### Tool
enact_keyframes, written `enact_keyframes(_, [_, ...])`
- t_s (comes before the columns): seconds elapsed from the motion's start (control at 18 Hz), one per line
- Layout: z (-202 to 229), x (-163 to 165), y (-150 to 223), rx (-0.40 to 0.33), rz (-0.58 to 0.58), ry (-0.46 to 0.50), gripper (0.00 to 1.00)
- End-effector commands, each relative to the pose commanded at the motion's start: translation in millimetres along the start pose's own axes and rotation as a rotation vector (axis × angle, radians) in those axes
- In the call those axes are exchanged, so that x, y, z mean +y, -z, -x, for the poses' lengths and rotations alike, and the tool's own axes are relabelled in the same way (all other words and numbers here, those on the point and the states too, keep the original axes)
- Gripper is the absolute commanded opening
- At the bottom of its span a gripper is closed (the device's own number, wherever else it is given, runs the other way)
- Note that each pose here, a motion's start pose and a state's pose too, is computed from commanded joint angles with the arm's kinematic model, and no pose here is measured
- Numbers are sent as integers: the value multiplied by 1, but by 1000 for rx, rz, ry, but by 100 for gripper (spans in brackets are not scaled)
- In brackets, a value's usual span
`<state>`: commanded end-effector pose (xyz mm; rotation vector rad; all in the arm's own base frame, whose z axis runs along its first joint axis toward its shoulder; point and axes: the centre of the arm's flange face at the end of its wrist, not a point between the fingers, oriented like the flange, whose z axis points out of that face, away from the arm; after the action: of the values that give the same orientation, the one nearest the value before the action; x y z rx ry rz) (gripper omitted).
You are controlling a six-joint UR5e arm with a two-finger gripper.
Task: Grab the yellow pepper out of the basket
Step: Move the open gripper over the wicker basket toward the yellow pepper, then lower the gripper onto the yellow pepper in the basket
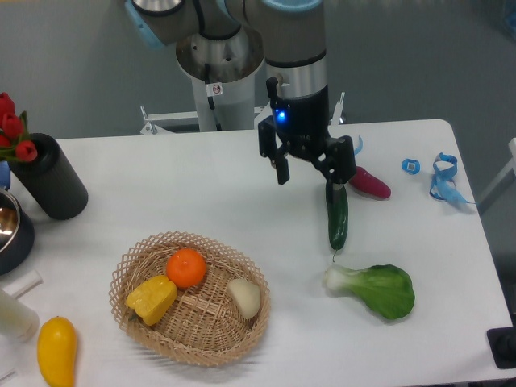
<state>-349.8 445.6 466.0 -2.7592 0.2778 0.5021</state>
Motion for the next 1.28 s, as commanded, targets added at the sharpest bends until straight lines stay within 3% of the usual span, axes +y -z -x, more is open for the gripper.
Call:
enact_keyframes(0.56, [-39, -48, -43, 82, -22, 200, 100])
enact_keyframes(0.78, [-60, -80, -67, 83, -67, 180, 100])
enact_keyframes(0.89, [-76, -95, -82, 116, -61, 196, 100])
enact_keyframes(1.28, [-133, -127, -137, 221, -23, 120, 100])
